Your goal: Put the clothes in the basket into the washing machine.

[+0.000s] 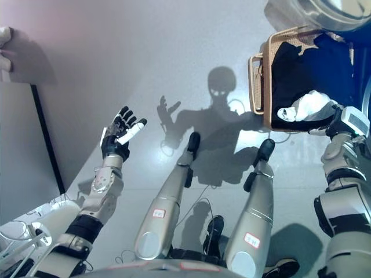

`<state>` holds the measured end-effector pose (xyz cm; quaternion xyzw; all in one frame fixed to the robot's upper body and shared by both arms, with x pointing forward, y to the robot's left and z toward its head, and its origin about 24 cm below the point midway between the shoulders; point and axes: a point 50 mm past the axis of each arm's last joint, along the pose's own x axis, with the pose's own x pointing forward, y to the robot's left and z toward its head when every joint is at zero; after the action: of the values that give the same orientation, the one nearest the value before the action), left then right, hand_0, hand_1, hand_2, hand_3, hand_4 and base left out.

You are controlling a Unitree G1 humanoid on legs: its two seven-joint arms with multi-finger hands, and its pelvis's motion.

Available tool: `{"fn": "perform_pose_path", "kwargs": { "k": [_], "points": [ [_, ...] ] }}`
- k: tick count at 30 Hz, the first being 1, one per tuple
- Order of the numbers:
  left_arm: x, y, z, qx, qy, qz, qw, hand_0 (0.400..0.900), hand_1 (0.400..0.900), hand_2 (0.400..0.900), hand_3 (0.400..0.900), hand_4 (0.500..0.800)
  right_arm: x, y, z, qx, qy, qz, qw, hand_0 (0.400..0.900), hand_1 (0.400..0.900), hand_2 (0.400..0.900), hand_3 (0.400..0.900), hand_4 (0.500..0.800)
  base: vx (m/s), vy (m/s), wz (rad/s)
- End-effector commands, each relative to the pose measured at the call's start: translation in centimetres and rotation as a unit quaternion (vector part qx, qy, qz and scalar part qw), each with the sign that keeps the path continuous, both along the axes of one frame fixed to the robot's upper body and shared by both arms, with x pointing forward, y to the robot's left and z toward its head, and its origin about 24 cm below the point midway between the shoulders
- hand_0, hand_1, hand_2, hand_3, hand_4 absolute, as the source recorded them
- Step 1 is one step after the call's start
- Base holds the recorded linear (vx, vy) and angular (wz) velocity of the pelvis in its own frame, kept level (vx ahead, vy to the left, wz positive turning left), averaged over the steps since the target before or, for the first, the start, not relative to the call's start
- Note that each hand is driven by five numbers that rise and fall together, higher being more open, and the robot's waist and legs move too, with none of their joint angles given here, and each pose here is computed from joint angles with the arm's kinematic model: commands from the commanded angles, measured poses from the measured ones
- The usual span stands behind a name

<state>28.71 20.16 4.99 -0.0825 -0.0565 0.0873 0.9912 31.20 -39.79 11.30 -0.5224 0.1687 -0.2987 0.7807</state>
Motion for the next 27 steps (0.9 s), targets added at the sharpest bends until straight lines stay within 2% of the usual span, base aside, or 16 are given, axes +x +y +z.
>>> {"fn": "perform_pose_path", "kwargs": {
  "k": [1,12,27],
  "points": [
    [-1.4,2.6,3.5,0.038,-0.099,0.045,0.993,0.9,0.9,0.9,0.9,0.8,-1.7,-3.1,3.7,-0.039,-0.056,-0.051,0.996,0.9,0.9,0.9,0.9,0.8,-0.025,0.021,-0.04],
    [-2.2,2.6,3.5,0.055,-0.101,0.045,0.992,0.9,0.9,0.9,0.9,0.8,-1.1,-3.0,5.6,-0.048,-0.086,-0.054,0.994,0.9,0.9,0.9,0.9,0.8,0.048,0.03,-0.07],
    [-1.3,2.7,3.7,0.065,-0.101,0.056,0.991,0.9,0.9,0.9,0.9,0.8,-0.6,-2.9,8.9,-0.098,-0.15,-0.072,0.981,0.9,0.9,0.9,0.9,0.8,0.037,-0.016,0.01]
  ]
}}
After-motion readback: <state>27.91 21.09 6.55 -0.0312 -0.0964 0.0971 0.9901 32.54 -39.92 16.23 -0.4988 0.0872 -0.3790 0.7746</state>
